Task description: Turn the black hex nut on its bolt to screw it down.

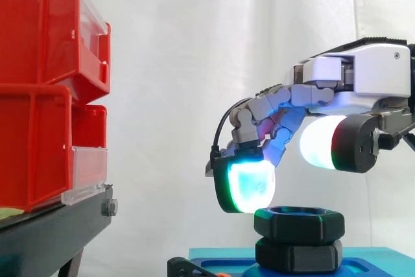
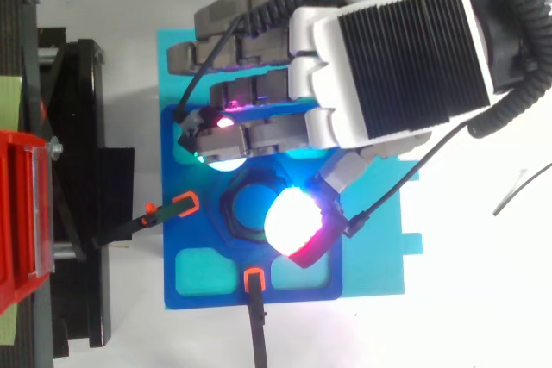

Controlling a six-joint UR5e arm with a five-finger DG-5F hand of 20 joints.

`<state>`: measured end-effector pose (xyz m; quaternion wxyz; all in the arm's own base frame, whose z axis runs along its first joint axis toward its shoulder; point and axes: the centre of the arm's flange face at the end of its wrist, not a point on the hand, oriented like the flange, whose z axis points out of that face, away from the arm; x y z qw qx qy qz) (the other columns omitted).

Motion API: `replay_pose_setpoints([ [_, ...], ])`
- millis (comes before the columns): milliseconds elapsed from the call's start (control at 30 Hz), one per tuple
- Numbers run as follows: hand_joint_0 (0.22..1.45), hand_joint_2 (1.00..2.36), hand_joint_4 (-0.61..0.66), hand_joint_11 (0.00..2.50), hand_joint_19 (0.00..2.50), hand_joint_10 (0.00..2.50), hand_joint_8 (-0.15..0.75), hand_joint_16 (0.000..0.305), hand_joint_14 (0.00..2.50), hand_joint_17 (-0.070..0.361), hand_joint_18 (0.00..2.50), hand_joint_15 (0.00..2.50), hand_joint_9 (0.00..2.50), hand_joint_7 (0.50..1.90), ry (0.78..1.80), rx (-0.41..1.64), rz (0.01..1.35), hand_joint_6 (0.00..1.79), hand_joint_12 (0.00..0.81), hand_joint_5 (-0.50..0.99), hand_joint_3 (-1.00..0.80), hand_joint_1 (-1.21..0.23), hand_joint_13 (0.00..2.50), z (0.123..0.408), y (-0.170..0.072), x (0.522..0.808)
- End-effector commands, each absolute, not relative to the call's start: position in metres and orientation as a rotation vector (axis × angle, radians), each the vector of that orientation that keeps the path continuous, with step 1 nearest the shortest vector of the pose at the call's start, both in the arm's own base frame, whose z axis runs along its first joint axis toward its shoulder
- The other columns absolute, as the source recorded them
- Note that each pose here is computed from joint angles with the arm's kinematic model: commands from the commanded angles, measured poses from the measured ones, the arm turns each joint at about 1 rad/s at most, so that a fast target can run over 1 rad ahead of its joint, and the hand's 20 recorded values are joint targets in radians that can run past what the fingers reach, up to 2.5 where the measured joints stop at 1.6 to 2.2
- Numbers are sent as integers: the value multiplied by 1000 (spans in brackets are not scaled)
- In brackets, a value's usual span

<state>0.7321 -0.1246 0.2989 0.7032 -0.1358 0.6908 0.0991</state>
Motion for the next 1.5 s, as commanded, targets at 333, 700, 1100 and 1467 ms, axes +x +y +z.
replay_pose_setpoints([
  [333,530,1000,113,61,366,0,231,40,4,90,581,112,978,873,1506,-320,233,503,290,-54,-500,-182,653,317,-111,740],
  [700,530,1000,93,0,360,0,214,40,3,90,583,89,941,724,1479,-335,244,502,284,-68,-500,-184,637,317,-78,748],
  [1100,530,1000,82,0,335,0,217,40,1,89,580,63,912,700,1496,-304,268,502,279,-72,-500,-185,606,299,-59,746],
  [1467,530,1000,111,0,349,1,227,40,3,90,571,81,918,842,1516,-303,269,503,283,-57,-500,-181,599,282,-63,740],
])
